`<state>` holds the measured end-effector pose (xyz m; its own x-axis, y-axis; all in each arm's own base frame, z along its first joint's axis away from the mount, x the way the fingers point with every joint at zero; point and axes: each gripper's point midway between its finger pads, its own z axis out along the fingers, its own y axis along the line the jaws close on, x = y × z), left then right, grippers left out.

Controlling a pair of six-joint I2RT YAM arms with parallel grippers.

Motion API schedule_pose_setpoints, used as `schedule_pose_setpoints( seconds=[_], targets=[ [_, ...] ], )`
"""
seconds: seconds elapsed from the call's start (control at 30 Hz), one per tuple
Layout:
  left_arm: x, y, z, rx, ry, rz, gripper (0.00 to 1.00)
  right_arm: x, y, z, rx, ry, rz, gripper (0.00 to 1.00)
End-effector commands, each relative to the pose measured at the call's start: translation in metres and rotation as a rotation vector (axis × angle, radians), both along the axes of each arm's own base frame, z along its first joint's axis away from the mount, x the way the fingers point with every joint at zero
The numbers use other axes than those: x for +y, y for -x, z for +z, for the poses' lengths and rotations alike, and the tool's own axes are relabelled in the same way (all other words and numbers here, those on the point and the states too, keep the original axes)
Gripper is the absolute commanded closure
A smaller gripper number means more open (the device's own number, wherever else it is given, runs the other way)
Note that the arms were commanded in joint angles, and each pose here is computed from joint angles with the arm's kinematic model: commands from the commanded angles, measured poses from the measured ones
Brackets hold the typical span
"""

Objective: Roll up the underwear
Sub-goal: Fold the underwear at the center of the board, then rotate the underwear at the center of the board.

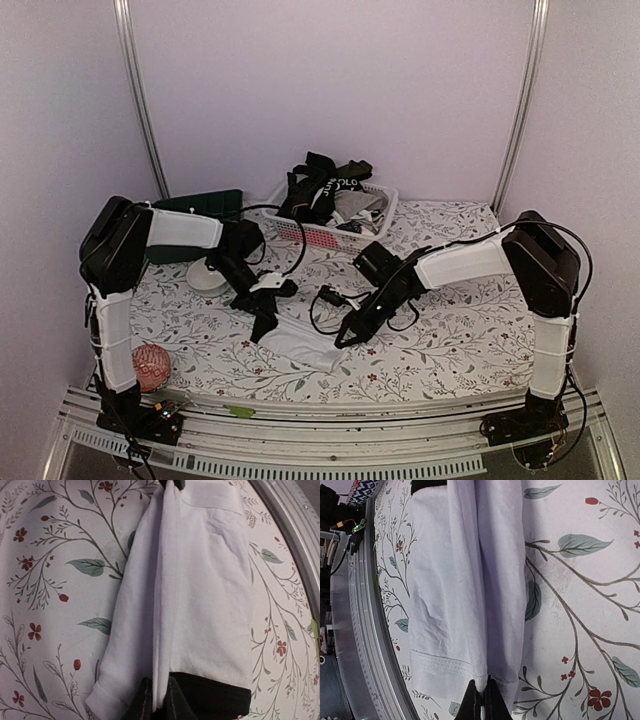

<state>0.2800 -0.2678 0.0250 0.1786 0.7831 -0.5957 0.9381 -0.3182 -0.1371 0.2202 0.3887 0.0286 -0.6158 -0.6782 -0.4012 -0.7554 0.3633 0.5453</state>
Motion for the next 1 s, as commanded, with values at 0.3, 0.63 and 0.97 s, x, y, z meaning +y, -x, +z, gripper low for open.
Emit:
schedule_pose_setpoints(
  seconds=[0.3,0.63,0.97],
  targets=[
    [0.019,-0.069,0.052,-0.118,0.021,0.4,0.64,-0.015,-0.005,0.03,0.085,0.042,-0.143,0.62],
    [0.044,0.007,0.045,-0.09,-0.064,0.345,0.66,-0.01,-0.023,0.039,0.072,0.048,-0.202,0.64],
    [0.058,0.036,-0.008,-0.025,-0.236,0.433,0.74,-0.005,-0.032,-0.001,0.098,0.11,-0.225,0.94]
  ],
)
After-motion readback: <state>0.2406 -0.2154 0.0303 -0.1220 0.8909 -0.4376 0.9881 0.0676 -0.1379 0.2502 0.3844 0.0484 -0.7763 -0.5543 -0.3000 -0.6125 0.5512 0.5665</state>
